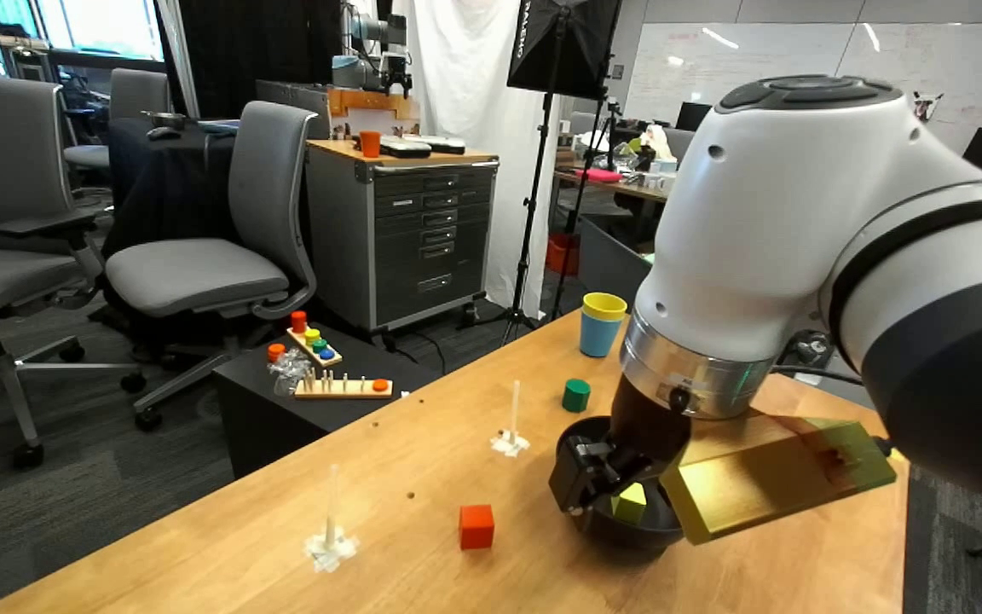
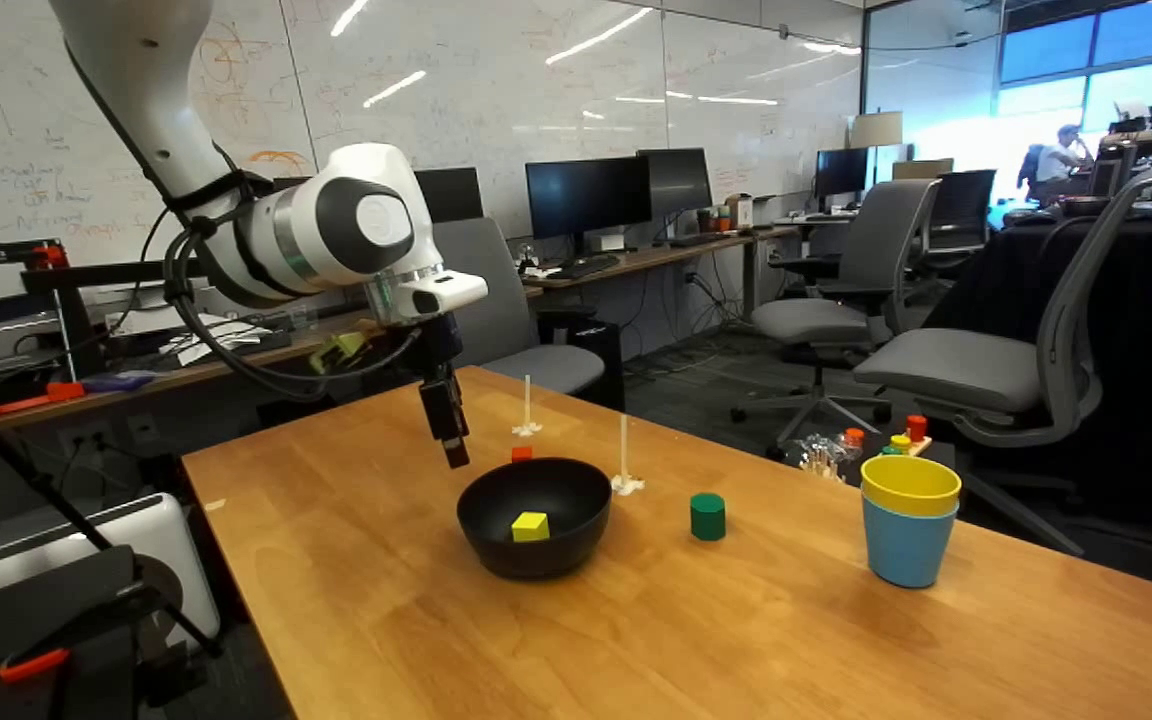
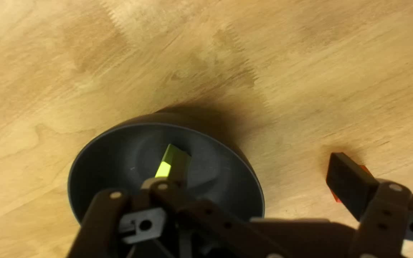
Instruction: Put the blocks into the bowl
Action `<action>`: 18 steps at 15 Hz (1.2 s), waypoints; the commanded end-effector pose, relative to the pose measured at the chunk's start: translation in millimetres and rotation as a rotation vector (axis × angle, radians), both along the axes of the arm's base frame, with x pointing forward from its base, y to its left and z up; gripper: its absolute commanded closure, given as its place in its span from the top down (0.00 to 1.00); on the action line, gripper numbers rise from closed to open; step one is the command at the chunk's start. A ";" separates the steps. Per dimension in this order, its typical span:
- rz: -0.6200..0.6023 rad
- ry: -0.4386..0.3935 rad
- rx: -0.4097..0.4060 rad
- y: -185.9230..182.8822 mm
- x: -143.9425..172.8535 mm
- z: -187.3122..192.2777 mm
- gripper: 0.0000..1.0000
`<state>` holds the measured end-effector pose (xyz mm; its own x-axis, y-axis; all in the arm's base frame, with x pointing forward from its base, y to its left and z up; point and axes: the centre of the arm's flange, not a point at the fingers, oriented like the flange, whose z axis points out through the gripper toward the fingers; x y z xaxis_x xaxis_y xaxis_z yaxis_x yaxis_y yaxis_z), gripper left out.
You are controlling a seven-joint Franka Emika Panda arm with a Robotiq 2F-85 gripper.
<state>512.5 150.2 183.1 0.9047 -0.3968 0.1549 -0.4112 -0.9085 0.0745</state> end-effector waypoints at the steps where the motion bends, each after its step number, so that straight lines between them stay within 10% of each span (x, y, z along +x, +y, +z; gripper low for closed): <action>1: 0.013 -0.007 0.001 2.6 -0.3 -2.6 1.00; 18: -0.094 -0.155 0.026 68.5 93.2 -52.1 1.00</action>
